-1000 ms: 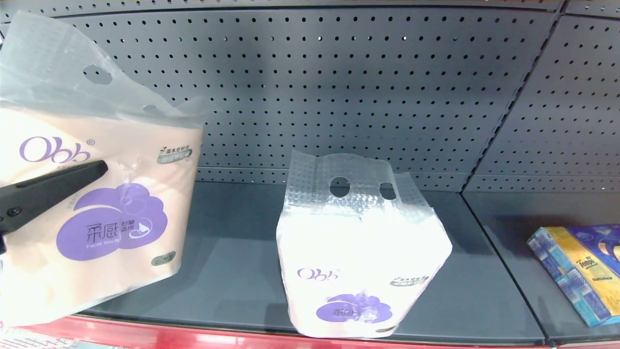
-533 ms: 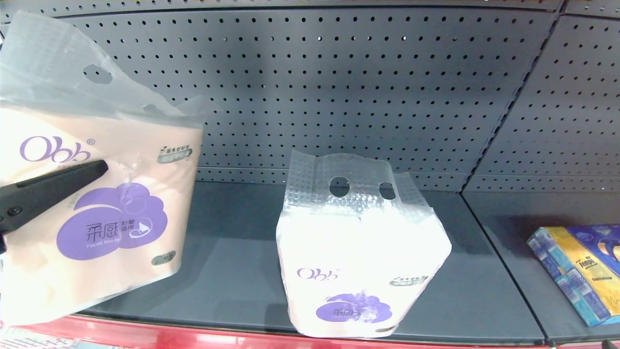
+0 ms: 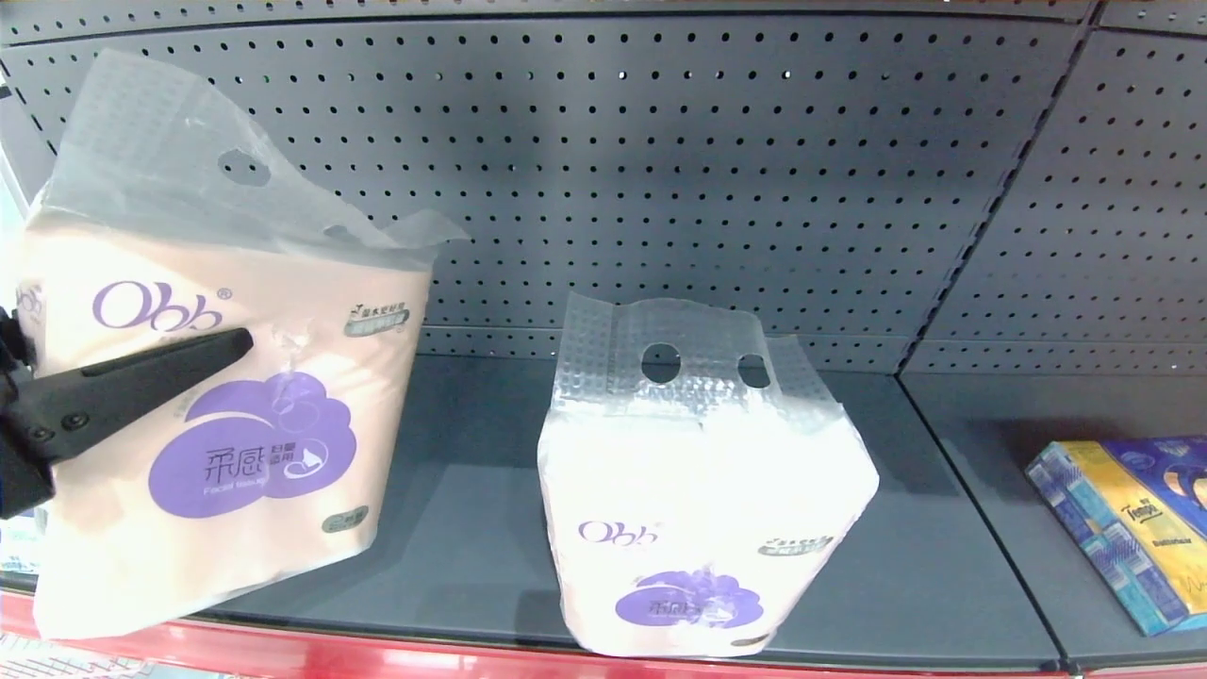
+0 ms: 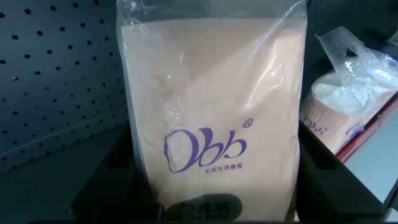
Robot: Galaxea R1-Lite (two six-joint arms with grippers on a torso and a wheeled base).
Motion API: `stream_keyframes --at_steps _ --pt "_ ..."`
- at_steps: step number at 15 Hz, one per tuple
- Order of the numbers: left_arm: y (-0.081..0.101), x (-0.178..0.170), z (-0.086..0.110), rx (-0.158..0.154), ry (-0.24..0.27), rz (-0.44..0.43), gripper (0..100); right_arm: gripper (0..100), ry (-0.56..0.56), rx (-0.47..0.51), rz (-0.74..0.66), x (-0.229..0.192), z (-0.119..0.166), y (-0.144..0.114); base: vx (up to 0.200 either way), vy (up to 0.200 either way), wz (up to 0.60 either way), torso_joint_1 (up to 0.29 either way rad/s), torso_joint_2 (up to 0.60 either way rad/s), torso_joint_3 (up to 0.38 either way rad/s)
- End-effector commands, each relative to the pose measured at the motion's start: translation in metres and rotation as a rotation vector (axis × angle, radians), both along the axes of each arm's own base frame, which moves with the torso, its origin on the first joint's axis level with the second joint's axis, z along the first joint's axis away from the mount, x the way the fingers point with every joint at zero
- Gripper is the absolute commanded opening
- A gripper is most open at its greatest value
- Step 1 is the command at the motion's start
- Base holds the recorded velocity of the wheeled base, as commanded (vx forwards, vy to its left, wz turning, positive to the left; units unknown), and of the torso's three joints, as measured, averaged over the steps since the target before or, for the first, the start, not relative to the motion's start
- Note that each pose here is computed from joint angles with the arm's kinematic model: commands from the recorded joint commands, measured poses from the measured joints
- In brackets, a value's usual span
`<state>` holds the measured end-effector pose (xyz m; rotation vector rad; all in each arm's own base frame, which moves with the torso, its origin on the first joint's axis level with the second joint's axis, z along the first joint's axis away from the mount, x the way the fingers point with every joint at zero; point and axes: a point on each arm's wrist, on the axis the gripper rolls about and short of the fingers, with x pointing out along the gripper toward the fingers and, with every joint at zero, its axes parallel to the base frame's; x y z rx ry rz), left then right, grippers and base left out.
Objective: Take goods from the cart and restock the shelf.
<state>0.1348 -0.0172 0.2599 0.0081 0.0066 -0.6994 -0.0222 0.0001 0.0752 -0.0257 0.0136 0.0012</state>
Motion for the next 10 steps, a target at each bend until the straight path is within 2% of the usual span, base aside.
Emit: stream_keyframes --at_steps 1,3,6,7,10 --pt "-0.002 0.005 -0.002 0.000 0.016 -0.012 0 100 -0.007 0.000 0.000 -0.001 0.000 0.000 0.000 0.000 0.00 0.000 0.00 0.000" --pt "-0.002 0.010 -0.004 0.001 0.035 -0.014 0 100 -0.006 -0.002 0.000 -0.001 -0.001 0.000 0.000 0.000 0.00 0.000 0.00 0.000" --pt "-0.008 0.042 -0.003 0.000 -0.004 -0.040 0 100 -0.007 0.000 0.000 -0.001 0.000 0.000 0.000 0.000 0.00 0.000 0.00 0.000" --pt "-0.012 0.049 -0.005 -0.006 -0.016 -0.058 0 100 -0.007 0.000 0.000 -0.001 0.000 0.000 0.000 0.000 0.00 0.000 0.00 0.000" --pt "-0.021 0.061 -0.006 -0.047 -0.007 -0.099 0 100 -0.007 0.000 0.000 -0.001 0.000 0.000 0.000 0.000 0.00 0.000 0.00 0.000"
